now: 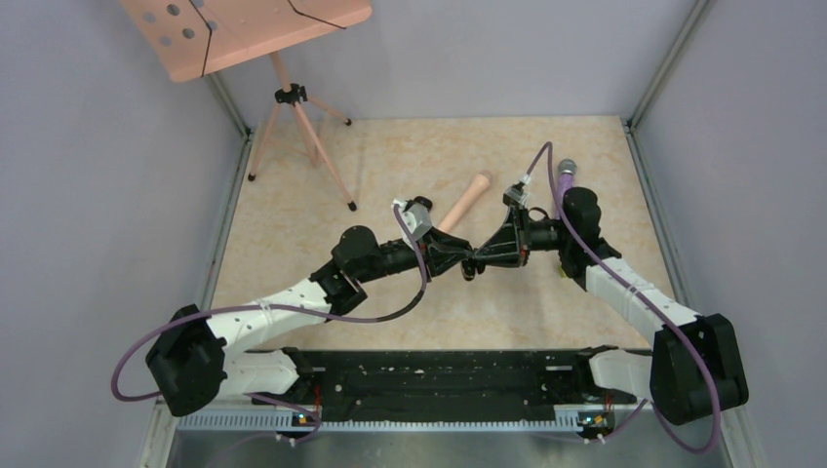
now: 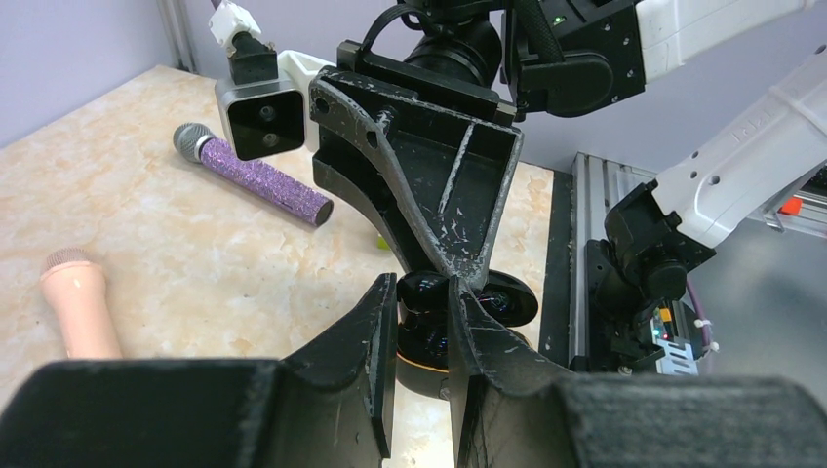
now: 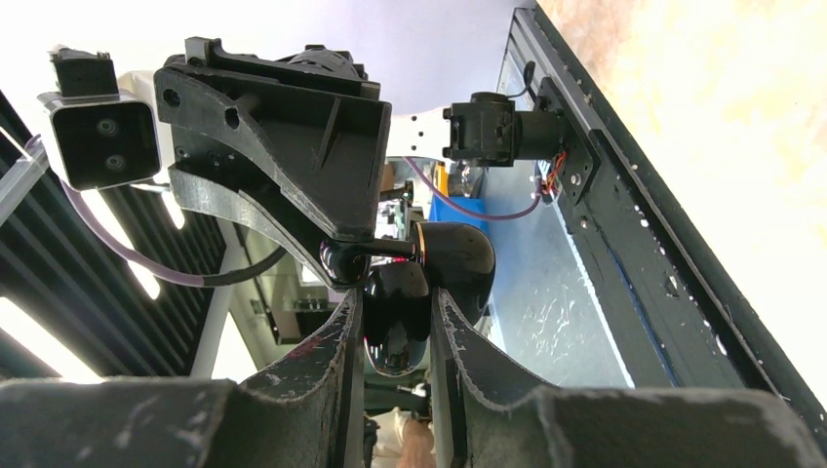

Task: Insert the wireless bluetooth earbuds into the charging case
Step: Pick up the left earbud from the left side groove of the charging case.

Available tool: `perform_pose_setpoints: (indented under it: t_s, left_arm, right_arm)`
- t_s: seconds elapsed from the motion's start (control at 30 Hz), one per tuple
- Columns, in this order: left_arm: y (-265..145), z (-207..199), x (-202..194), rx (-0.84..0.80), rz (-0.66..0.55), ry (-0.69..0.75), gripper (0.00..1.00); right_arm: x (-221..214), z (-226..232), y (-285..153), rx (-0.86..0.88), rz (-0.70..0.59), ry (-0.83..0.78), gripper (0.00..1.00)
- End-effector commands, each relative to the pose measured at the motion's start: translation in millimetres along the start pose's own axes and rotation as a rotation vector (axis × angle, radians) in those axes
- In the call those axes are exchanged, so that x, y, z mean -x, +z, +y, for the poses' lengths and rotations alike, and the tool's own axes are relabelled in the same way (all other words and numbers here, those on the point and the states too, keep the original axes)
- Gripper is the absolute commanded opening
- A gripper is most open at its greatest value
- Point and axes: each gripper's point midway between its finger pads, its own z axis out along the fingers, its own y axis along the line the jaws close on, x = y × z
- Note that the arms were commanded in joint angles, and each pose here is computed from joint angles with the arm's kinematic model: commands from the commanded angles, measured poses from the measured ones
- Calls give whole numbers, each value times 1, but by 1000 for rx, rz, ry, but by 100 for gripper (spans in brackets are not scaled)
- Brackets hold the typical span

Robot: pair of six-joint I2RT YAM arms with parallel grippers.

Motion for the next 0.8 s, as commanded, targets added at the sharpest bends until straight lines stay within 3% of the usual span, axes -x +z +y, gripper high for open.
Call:
perform_pose_setpoints:
  t_s: [0.0, 0.77]
  left_arm:
    - [-2, -11, 0, -49, -10, 19, 5]
    - [-1, -13, -4, -58, 20, 14, 5]
  right_arm:
    - [-2, 18, 0, 43, 2, -80, 0]
    - [2, 22, -2, 45, -10, -85, 0]
